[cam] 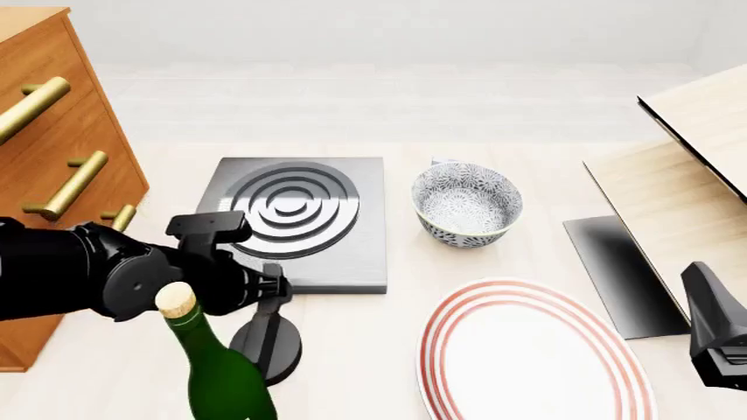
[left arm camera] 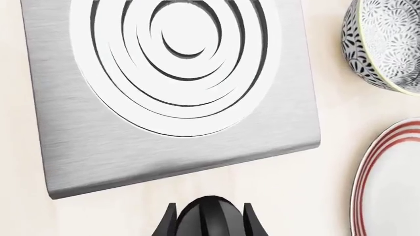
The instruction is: Turn on the stove.
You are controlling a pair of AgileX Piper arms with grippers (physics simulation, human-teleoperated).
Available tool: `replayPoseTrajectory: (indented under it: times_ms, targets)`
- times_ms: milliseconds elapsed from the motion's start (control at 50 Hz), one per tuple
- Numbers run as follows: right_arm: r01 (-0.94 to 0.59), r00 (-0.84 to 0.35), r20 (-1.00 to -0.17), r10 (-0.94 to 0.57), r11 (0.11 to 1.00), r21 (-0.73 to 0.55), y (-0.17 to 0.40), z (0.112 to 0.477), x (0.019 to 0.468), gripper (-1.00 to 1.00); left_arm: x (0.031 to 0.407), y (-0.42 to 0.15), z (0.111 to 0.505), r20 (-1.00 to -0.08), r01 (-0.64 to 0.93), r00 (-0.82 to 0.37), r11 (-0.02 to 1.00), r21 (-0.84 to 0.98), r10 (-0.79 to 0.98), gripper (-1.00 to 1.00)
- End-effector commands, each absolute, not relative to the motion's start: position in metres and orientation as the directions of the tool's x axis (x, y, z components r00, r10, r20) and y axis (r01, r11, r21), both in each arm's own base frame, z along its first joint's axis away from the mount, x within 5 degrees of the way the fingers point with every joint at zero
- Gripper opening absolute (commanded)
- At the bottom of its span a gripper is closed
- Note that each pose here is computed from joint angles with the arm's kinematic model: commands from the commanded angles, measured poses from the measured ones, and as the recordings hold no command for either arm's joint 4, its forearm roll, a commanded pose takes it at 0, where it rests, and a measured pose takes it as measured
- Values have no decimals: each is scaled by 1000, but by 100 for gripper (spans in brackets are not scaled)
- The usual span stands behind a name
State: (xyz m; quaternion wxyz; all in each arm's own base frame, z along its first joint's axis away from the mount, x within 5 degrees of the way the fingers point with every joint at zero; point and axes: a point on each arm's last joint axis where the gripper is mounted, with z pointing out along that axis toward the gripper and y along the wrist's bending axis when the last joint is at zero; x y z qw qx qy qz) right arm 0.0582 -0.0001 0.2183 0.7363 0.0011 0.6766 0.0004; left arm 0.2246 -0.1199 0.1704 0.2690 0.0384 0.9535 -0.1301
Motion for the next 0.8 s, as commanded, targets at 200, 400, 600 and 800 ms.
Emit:
replayPoseTrajectory:
  times_ms: [200,400,600,800]
  targets:
    - [1,85,-996,1,1000,2,0,218,58,100,222,-124,154,-496,131,-869,964,-233,-1,100]
    - [1,85,-996,2,1000,2,0,218,58,100,219,-121,147,-484,113,-875,966,-234,-15,100]
    - [1,84,-996,2,1000,2,0,218,58,100,210,-122,134,-464,107,-886,965,-241,-18,100]
    - [1,84,-996,2,1000,2,0,218,58,100,208,-122,129,-455,101,-890,965,-242,-21,100]
